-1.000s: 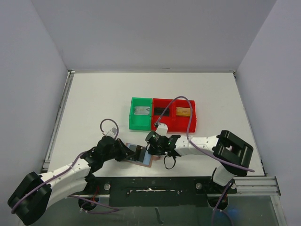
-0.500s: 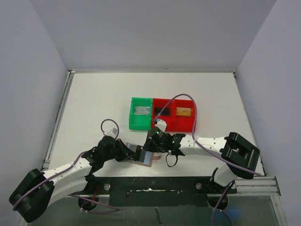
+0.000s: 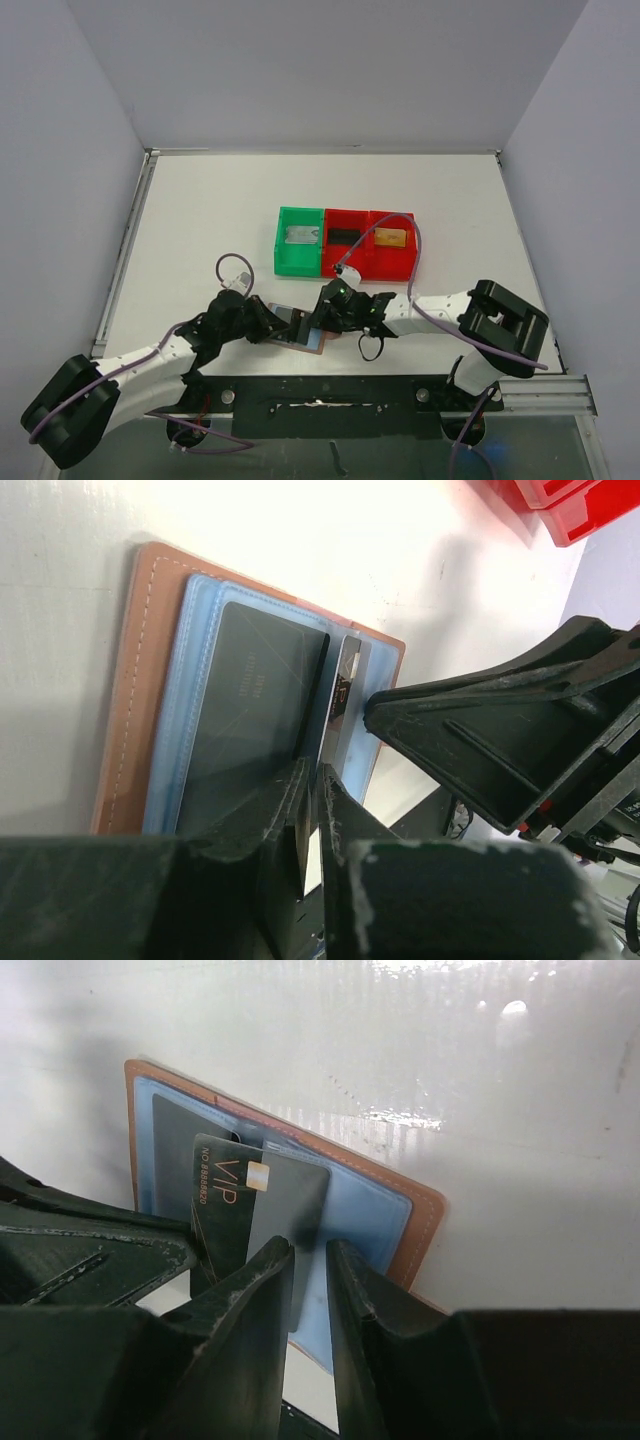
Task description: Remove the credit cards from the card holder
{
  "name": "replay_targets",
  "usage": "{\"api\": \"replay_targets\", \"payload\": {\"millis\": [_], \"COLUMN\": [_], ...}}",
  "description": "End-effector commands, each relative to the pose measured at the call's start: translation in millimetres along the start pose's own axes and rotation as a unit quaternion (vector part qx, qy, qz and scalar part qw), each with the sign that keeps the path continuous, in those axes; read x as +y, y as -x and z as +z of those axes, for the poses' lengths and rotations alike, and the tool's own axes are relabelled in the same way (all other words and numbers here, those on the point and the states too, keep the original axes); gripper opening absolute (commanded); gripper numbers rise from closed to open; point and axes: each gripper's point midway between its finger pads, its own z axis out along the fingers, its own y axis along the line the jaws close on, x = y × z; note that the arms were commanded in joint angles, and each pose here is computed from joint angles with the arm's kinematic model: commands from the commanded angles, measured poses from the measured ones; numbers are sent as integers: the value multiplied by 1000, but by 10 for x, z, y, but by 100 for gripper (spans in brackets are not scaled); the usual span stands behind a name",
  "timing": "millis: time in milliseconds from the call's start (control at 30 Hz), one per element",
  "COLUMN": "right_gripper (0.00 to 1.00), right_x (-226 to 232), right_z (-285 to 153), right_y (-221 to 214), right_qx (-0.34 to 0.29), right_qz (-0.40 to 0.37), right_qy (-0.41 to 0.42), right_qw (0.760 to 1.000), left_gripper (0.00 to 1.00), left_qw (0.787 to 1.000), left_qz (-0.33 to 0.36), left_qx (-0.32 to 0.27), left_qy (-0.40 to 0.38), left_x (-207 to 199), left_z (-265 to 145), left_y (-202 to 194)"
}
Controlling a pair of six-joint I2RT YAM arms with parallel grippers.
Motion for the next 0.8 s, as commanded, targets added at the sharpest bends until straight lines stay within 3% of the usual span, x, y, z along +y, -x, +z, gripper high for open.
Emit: {"api": "replay_targets", "payload": {"millis": [0, 267, 767], "right_gripper": [23, 21, 10], "right_x": [-178, -308, -349], "right_z": [-15, -20, 16], "right_y": [-72, -92, -134], "right_qx": [4, -2, 6], "right_qz": [31, 46, 46], "right_qy": [-3, -13, -18], "right_qw": [999, 999, 999], "left_gripper": [10, 18, 17], "left_qw": [999, 996, 994], "left_qz": [4, 4, 4], "left_qx": [-4, 23, 37], "left_qy": [-54, -88, -104], "left_x": [-236, -339, -405], "left_z": [20, 32, 46], "left_y": [48, -43, -93]}}
